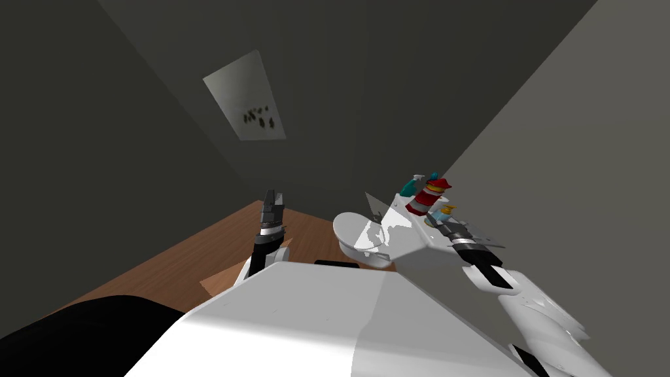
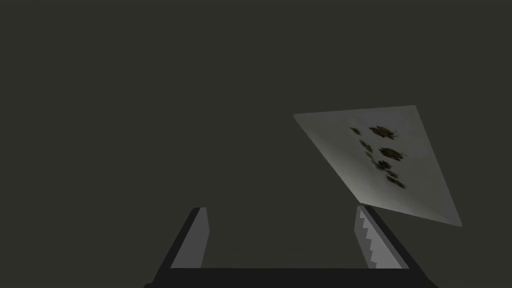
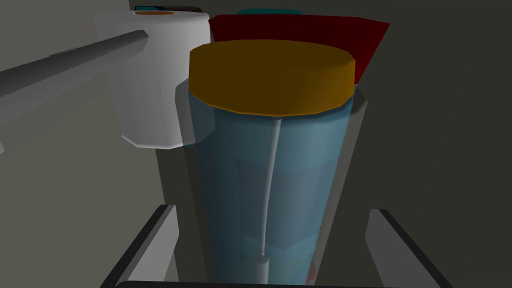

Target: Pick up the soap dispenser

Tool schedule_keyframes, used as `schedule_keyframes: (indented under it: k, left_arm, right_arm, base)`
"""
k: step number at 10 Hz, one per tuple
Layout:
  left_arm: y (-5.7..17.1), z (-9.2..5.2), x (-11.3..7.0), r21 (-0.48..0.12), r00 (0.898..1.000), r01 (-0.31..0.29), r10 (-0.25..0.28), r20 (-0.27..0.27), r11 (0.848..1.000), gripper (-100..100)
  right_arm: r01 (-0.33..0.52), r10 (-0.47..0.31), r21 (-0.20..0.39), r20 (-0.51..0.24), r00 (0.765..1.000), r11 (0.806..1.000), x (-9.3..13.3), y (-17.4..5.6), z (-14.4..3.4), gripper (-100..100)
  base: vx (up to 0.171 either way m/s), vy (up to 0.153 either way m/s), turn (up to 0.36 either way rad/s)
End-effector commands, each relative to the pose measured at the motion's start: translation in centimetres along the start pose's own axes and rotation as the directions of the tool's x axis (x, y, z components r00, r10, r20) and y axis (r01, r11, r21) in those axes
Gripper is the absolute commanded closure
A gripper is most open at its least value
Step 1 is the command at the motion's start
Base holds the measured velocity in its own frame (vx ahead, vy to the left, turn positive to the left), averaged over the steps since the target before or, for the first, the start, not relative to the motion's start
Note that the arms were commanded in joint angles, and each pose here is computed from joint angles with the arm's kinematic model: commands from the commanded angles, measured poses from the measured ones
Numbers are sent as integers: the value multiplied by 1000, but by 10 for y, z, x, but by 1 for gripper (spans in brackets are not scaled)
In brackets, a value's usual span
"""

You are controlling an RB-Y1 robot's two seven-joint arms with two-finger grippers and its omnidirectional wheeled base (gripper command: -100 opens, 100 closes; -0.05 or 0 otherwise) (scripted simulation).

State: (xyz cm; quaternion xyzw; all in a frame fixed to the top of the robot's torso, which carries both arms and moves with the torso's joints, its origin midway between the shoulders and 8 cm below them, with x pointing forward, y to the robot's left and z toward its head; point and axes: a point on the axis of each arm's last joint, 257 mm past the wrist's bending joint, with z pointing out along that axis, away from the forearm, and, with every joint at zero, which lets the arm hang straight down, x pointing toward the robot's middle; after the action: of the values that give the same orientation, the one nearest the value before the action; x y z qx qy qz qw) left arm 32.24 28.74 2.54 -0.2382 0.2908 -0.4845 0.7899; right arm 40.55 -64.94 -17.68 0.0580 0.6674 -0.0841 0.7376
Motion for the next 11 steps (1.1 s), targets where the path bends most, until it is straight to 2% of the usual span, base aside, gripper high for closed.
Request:
schedule_keyframes:
  k: [1,3,4,6,7,8,11]
  left_arm:
    - [0,0,0,0,1000,0,0,0,1000,0]
    - [0,0,0,0,1000,0,0,0,1000,0]
    - [0,0,0,0,1000,0,0,0,1000,0]
    - [0,0,0,0,1000,0,0,0,1000,0]
    - [0,0,0,0,1000,0,0,0,1000,0]
    - [0,0,0,0,1000,0,0,0,1000,0]
    - [0,0,0,0,1000,0,0,0,1000,0]
  right_arm:
    - [1,-1,2,18,1000,1000,-8,-9,3,-100]
    - [-8,8,28,-10,1000,1000,5,-20,-4,-100]
    - [-2,1,29,36,999,1000,-19,-34,0,-100]
    - [-11,11,56,7,1000,998,-5,-44,-8,-100]
    - [-9,9,48,15,1000,999,-9,-41,-7,-100]
    - [-9,9,49,13,1000,999,-8,-42,-8,100]
    - [-10,9,49,14,1000,999,-8,-42,-8,100]
  base:
    - [-1,65,61]
    - [-2,22,-6]
    - [-10,57,136]
    - [0,52,20]
    - [0,12,-8]
    - [0,0,0]
    - [0,0,0]
